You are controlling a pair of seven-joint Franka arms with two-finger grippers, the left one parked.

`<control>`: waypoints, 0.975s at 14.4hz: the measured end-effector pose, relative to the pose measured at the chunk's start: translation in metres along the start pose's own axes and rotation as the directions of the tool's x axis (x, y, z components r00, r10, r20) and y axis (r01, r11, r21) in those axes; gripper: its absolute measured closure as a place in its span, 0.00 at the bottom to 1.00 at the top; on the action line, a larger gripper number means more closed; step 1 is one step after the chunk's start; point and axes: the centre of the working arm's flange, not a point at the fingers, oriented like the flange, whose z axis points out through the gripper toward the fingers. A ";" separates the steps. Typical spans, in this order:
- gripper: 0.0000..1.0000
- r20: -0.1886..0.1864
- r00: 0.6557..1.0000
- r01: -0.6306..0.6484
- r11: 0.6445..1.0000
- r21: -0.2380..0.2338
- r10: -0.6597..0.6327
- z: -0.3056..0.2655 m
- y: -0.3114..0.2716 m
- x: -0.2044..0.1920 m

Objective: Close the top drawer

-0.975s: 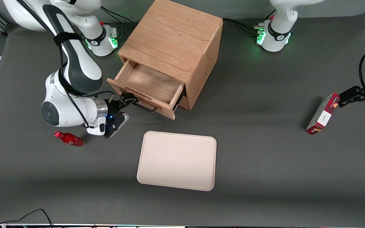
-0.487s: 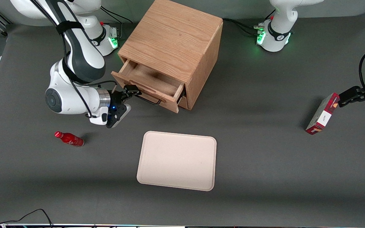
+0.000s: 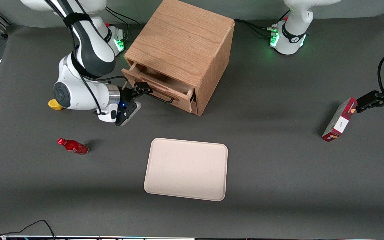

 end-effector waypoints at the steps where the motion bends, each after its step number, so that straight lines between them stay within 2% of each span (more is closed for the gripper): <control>1: 0.00 -0.001 1.000 0.001 1.000 0.002 -0.001 0.002 -0.005 0.000; 4: 0.00 -0.017 1.000 -0.001 1.000 0.018 0.001 0.014 -0.019 -0.003; 7: 0.00 -0.019 1.000 -0.003 1.000 0.014 0.003 0.023 -0.026 -0.009; 10: 0.00 -0.046 0.999 -0.021 1.000 0.020 0.022 0.025 -0.028 -0.016; 14: 0.00 -0.060 0.998 -0.032 0.999 0.022 0.034 0.025 -0.029 -0.023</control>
